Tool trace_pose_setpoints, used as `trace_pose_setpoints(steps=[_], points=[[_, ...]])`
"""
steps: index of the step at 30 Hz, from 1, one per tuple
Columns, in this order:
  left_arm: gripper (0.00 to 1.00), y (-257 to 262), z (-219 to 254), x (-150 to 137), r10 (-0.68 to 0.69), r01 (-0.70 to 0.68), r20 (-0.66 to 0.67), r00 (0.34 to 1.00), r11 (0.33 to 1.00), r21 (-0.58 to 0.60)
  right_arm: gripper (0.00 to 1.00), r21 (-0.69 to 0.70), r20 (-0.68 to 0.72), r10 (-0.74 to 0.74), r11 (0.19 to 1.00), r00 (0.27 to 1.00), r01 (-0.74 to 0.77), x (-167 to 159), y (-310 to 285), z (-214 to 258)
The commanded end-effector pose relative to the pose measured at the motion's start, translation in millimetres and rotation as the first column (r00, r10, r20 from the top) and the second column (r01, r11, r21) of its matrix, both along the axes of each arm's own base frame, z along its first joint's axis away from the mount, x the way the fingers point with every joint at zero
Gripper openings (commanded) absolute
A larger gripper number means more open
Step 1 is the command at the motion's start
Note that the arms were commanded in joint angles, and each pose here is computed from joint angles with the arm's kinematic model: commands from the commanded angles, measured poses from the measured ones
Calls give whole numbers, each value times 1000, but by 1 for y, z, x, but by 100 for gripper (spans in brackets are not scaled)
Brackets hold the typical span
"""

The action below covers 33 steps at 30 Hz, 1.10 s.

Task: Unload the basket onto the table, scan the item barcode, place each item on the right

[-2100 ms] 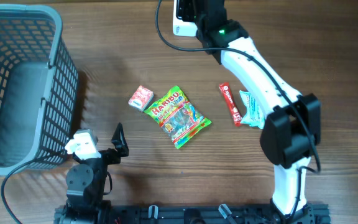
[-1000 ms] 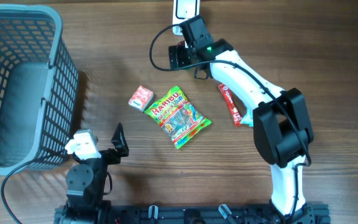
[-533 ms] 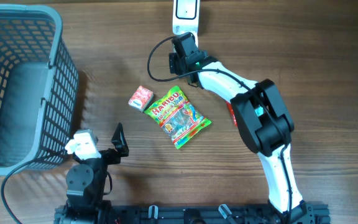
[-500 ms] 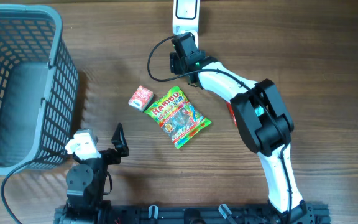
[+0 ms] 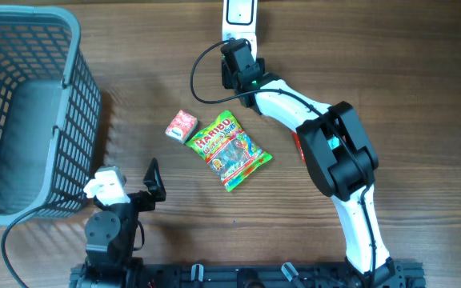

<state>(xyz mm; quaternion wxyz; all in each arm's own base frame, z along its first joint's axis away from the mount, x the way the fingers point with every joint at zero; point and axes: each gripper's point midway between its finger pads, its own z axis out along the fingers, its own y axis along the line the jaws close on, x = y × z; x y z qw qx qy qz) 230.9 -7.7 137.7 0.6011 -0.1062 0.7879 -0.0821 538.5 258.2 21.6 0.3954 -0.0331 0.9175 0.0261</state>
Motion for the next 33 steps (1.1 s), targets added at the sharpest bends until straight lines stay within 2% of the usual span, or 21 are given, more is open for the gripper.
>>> trace_pose_setpoints(steps=[1, 4, 7, 9, 10, 11, 12, 13, 14, 15, 16, 17, 19, 21, 23, 25, 28, 29, 31, 32, 33], points=[[100, 0, -2, 0, 3, -3, -1, 1000, 1000, -10, 49, -23, -14, -8, 1000, 1000, 7, -4, -5, 4], [100, 0, -2, 0, 3, -3, -1, 1000, 1000, -10, 43, -14, -28, 32, 999, 999, -33, -18, -6, 50], [100, 0, -2, 0, 3, -3, -1, 1000, 1000, -10, 44, 81, -165, 177, 983, 970, -166, -64, -2, 94], [100, 0, -2, 0, 3, -3, -1, 1000, 1000, -10, 45, 190, -287, 293, 951, 912, -246, -104, -1, 110], [100, 0, -2, 0, 3, -3, -1, 1000, 1000, -10, 45, 280, -360, 399, 909, 843, -310, -135, -2, 119], [100, 0, -2, 0, 3, -3, -1, 1000, 1000, -10, 45, 343, -389, 460, 876, 798, -338, -150, -2, 123], [100, 0, -2, 0, 3, -3, -1, 1000, 1000, -10, 46, 486, -371, 628, 759, 684, -433, -177, 8, 136], [100, 0, -2, 0, 3, -3, -1, 1000, 1000, -10, 47, 620, -245, 799, 565, 549, -545, -200, 21, 157], [100, 0, -2, 0, 3, -3, -1, 1000, 1000, -10, 48, 663, -115, 882, 411, 457, -626, -212, 27, 173], [100, 0, -2, 0, 3, -3, -1, 1000, 1000, -10, 47, 664, 54, 930, 238, 363, -709, -220, 31, 193], [100, 0, -2, 0, 3, -3, -1, 1000, 1000, -10, 48, 644, 184, 936, 117, 302, -756, -224, 35, 210], [100, 0, -2, 0, 3, -3, -1, 1000, 1000, -10, 48, 593, 356, 909, -39, 217, -804, -229, 39, 234], [100, 0, -2, 0, 3, -3, -1, 1000, 1000, -10, 47, 479, 563, 820, -225, 101, -849, -235, 41, 266], [100, 0, -2, 0, 3, -3, -1, 1000, 1000, -10, 47, 404, 641, 767, -294, 38, -866, -236, 40, 280], [100, 0, -2, 0, 3, -3, -1, 1000, 1000, -10, 47, 397, 643, 765, -295, 34, -869, -235, 41, 280], [100, 0, -2, 0, 3, -3, -1, 1000, 1000, -10, 47, 440, 623, 780, -284, 62, -852, -235, 41, 279], [100, 0, -2, 0, 3, -3, -1, 1000, 1000, -10, 44, 447, 563, 822, -214, 88, -869, -228, 43, 266], [100, 0, -2, 0, 3, -3, -1, 1000, 1000, -10, 40, 487, 475, 868, -119, 148, -865, -219, 45, 251], [100, 0, -2, 0, 3, -3, -1, 1000, 1000, -10, 41, 574, 206, 913, 178, 351, -800, -193, 41, 211], [100, 0, -2, 0, 3, -3, -1, 1000, 1000, -10, 47, 582, -90, 804, 521, 588, -624, -165, 22, 171], [100, 0, -2, 0, 3, -3, -1, 1000, 1000, -10, 52, 533, -244, 680, 690, 691, -490, -154, 4, 150]])
